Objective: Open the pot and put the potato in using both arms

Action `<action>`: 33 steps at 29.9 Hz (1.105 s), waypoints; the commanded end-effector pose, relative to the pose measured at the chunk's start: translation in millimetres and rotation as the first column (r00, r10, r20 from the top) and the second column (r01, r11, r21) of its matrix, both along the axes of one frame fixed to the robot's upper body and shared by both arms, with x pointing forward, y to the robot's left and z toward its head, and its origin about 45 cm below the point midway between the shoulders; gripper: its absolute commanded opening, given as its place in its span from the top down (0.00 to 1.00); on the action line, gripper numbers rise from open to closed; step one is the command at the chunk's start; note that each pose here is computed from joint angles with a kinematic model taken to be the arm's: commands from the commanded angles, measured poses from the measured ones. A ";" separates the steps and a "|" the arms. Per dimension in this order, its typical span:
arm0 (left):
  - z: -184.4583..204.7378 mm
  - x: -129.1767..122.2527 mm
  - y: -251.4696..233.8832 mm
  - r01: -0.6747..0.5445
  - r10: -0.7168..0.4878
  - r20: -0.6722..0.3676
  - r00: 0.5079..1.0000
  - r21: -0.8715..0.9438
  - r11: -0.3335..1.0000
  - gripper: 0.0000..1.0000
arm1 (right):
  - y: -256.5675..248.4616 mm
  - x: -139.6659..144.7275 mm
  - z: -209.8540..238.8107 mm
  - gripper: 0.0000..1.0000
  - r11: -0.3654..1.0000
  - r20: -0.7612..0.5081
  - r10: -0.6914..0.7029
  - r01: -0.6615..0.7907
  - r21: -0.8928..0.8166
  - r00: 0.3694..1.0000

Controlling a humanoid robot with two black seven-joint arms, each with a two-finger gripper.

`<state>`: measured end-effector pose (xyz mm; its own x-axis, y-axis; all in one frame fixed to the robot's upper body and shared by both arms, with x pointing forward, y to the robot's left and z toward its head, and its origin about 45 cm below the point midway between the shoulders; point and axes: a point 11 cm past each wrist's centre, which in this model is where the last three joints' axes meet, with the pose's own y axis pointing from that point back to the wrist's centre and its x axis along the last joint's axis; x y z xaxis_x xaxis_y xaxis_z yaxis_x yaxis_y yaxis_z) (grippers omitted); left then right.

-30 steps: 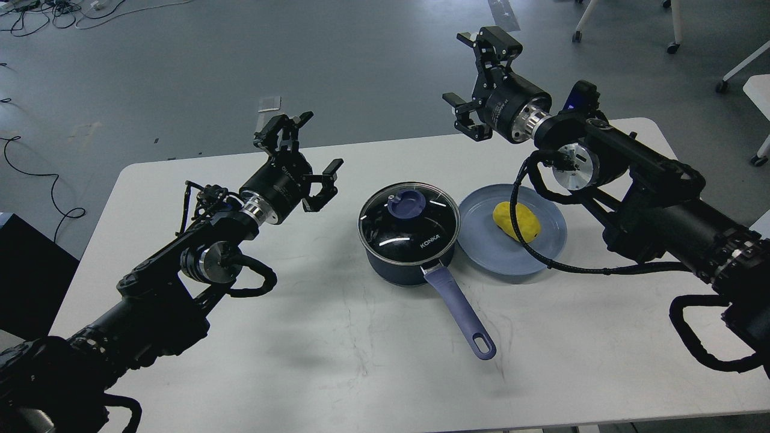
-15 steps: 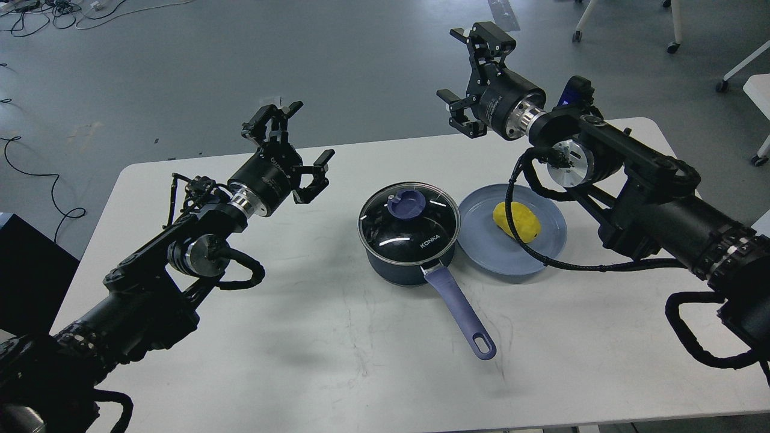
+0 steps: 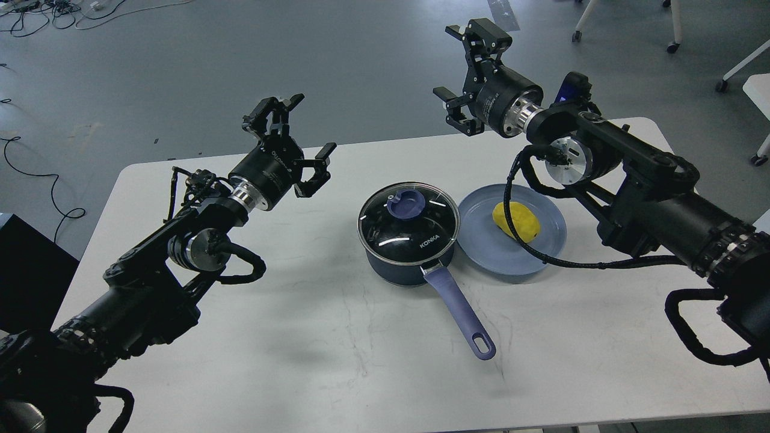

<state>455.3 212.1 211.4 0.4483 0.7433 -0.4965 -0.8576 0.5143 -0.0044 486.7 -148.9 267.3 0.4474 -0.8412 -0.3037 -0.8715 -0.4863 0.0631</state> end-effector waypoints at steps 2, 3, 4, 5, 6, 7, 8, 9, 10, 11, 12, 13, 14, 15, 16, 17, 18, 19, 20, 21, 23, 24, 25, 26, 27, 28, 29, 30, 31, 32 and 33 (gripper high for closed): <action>-0.4 -0.4 -2.5 0.004 -0.004 -0.003 1.000 -0.002 1.000 0.01 | 0.1 0.0 0.0 0.00 1.000 0.000 0.001 -0.001 0.000 1.000; -0.4 -0.4 -2.6 0.004 -0.004 -0.003 1.000 -0.002 1.000 0.01 | 0.1 0.0 0.0 0.00 1.000 0.000 0.001 -0.001 0.000 1.000; 0.9 0.0 -5.2 0.008 -0.008 -0.001 1.000 -0.003 1.000 0.01 | 0.1 -0.1 -0.1 0.00 1.000 -0.001 0.002 -0.002 -0.001 1.000; 7.3 1.5 -9.1 0.017 -0.017 0.011 1.000 -0.005 1.000 0.01 | 0.5 -0.2 0.2 0.00 1.000 -0.001 0.003 -0.003 0.001 1.000; 11.5 3.1 -10.4 0.019 -0.019 0.019 1.000 -0.004 1.000 0.01 | 0.5 -0.3 -0.2 0.00 1.000 -0.002 0.002 -0.002 0.000 1.000; 15.3 4.5 -11.6 0.023 -0.023 0.028 0.999 -0.001 1.000 0.01 | 0.5 -0.2 0.2 0.00 1.000 0.000 0.003 -0.003 0.000 1.000; 16.7 5.2 -12.0 0.024 -0.024 0.031 0.999 -0.001 1.000 0.01 | 0.5 -0.2 0.2 0.00 1.000 -0.001 0.003 -0.003 0.001 1.000; 17.5 5.5 -12.2 0.025 -0.025 0.033 0.999 -0.001 1.000 0.01 | -0.2 -0.2 -0.9 0.00 1.000 -0.004 0.000 0.000 0.000 1.000; 17.5 5.5 -12.2 0.025 -0.025 0.033 0.999 -0.001 1.000 0.01 | 0.5 -0.6 -0.9 0.00 1.000 -0.002 0.003 -0.003 -0.001 1.000; 17.0 5.3 -12.5 0.026 -0.026 0.031 0.999 0.001 1.000 0.01 | 0.4 -0.5 -0.9 0.00 1.000 -0.003 0.002 -0.002 -0.002 1.000; 16.7 5.1 -12.6 0.027 -0.027 0.030 0.999 0.002 1.000 0.01 | 0.5 -0.6 -1.0 0.00 1.000 -0.004 0.004 -0.004 0.000 1.000; 16.3 4.7 -12.4 0.030 -0.030 0.030 0.999 0.004 1.000 0.01 | 0.5 -0.6 -1.0 0.00 1.000 -0.004 0.004 -0.004 -0.002 1.000; 15.6 4.5 -11.4 0.029 -0.029 0.029 0.999 0.005 1.000 0.01 | 0.4 -0.6 -1.2 0.00 1.000 -0.006 0.003 -0.003 -0.002 1.000; 15.5 4.4 -10.9 0.030 -0.030 0.029 0.999 0.006 1.000 0.01 | 1.2 -0.9 -1.2 0.00 1.000 -0.005 0.006 -0.006 -0.002 1.000; 14.8 3.9 -10.2 0.030 -0.030 0.029 0.999 0.007 1.000 0.01 | 3.3 -1.2 -0.6 0.00 1.000 -0.004 0.009 -0.009 -0.001 1.000; 14.8 3.9 -10.2 0.030 -0.030 0.029 0.999 0.007 1.000 0.01 | 3.4 -1.2 -0.6 0.00 1.000 -0.004 0.009 -0.009 -0.001 1.000; 14.8 3.9 -10.2 0.030 -0.030 0.029 0.999 0.007 1.000 0.01 | 3.4 -1.3 -0.8 0.00 1.000 -0.005 0.010 -0.010 -0.002 1.000; 14.1 3.6 -10.0 0.029 -0.029 0.027 0.999 0.007 1.000 0.01 | 3.4 -1.2 -0.6 0.00 1.000 -0.004 0.010 -0.010 -0.002 1.000; 14.8 3.9 -10.2 0.030 -0.030 0.029 0.999 0.007 1.000 0.01 | 3.8 -1.4 -0.5 0.00 1.000 -0.004 0.011 -0.011 -0.003 1.000; 14.3 3.6 -9.4 0.029 -0.030 0.028 0.999 0.007 1.000 0.01 | 3.6 -1.7 -1.2 0.00 1.000 -0.006 0.011 -0.011 -0.003 1.000; 15.1 4.1 -9.3 0.028 -0.028 0.030 0.999 0.007 1.000 0.01 | 4.6 -2.0 -1.6 0.00 1.000 -0.006 0.013 -0.013 -0.003 1.000; 15.2 4.1 -9.3 0.028 -0.028 0.032 0.999 0.008 1.000 0.01 | 4.6 -2.0 -1.6 0.00 1.000 -0.006 0.013 -0.013 -0.003 1.000; 15.3 4.1 -9.3 0.027 -0.028 0.033 0.999 0.008 1.000 0.01 | 4.8 -2.1 -1.9 0.00 1.000 -0.007 0.014 -0.014 -0.004 1.000; 16.6 4.5 -10.0 0.030 -0.031 0.044 0.999 0.019 0.999 0.01 | 5.4 -2.2 -2.1 0.00 1.000 -0.007 0.014 -0.014 -0.004 1.000; 19.4 5.1 -9.2 0.032 -0.034 0.058 0.998 0.031 0.999 0.01 | 5.4 -2.2 -2.1 0.00 1.000 -0.007 0.014 -0.014 -0.004 1.000; 22.8 6.1 -8.3 0.036 -0.040 0.072 0.997 0.051 0.998 0.01 | 5.7 -2.0 -1.5 0.00 1.000 -0.007 0.014 -0.014 -0.004 1.000; 35.1 11.2 -3.2 0.039 -0.054 0.124 0.991 0.124 0.992 0.01 | 5.7 -2.0 -1.5 0.00 1.000 -0.007 0.014 -0.014 -0.004 1.000; 41.4 13.4 -1.1 0.038 -0.064 0.157 0.986 0.168 0.985 0.01 | 4.9 -1.8 -1.4 0.00 1.000 -0.007 0.013 -0.013 -0.005 1.000; 47.9 15.7 -0.1 0.031 -0.072 0.193 0.978 0.210 0.977 0.01 | 3.9 -1.6 -1.6 0.00 1.000 -0.008 0.010 -0.010 -0.008 1.000; 56.9 18.6 0.3 0.003 -0.083 0.266 0.960 0.287 0.958 0.01 | 2.1 -1.1 -1.6 0.00 1.000 -0.011 0.006 -0.006 -0.011 1.000; 66.0 21.3 0.1 -0.041 -0.085 0.342 0.936 0.344 0.938 0.01 | 0.0 -1.2 -2.8 0.00 1.000 -0.015 0.002 -0.003 -0.011 1.000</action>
